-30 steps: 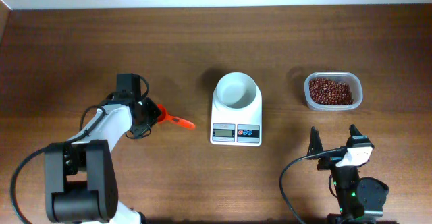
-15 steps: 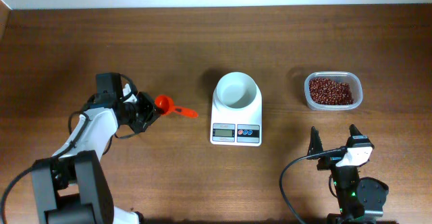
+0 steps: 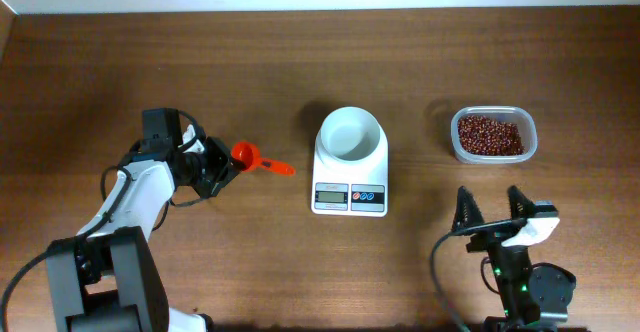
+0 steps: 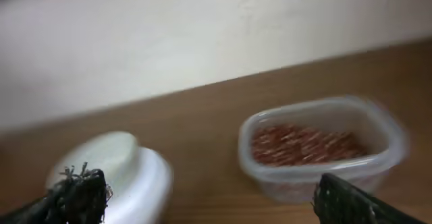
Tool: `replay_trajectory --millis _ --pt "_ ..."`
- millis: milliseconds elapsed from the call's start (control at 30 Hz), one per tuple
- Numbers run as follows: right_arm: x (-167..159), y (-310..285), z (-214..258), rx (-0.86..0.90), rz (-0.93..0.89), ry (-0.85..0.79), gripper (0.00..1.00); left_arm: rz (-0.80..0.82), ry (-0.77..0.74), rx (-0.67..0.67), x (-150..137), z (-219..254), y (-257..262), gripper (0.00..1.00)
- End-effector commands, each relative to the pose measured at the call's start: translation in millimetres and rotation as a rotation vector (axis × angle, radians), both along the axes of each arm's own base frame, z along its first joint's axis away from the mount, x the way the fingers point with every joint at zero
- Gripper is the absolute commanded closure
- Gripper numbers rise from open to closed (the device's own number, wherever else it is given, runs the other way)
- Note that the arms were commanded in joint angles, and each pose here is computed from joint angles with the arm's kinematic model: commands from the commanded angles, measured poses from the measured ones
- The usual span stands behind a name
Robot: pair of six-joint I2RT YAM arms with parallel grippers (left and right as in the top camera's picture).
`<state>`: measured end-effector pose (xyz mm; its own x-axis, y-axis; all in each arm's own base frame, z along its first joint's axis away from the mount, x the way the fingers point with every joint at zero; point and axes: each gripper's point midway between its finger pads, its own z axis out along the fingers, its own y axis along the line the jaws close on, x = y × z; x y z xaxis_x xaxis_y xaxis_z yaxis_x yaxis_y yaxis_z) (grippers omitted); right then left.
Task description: Scoop and weigh 50g on scale
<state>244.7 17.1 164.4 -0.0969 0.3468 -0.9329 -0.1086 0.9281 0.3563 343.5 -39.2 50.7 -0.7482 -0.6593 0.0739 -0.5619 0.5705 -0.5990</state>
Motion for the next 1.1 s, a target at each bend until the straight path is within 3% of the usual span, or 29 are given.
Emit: replay_trajectory --millis 0,67,300,433,667,900,1067 --pt "-8.0 33.3 0.1 0.601 0.165 0.134 0.01 0.002 -0.025 -0.006 2.8 8.9 0.1 1.00" --pt "-14.0 48.1 0.6 0.714 0.246 0.194 0.01 0.001 -0.025 -0.007 2.7 8.9 0.0 1.00" --pt "-23.8 66.6 1.5 0.736 0.361 0.246 0.01 0.001 -0.025 -0.007 2.6 8.9 -0.1 1.00" --pt "-26.0 70.0 8.9 0.574 0.407 0.169 0.01 0.001 -0.013 -0.009 0.1 8.0 -0.6 1.00" --pt "-46.6 92.9 54.9 0.540 0.580 0.172 0.00 -0.002 0.037 -0.028 -10.6 5.6 -4.0 1.00" --pt "-36.7 110.9 94.3 0.557 0.726 0.328 0.04 0.004 0.026 -0.008 -14.5 15.3 -1.8 1.00" --pt "-22.7 131.3 95.4 0.575 0.838 0.463 0.04 0.031 -0.015 0.075 -24.4 40.1 8.6 1.00"
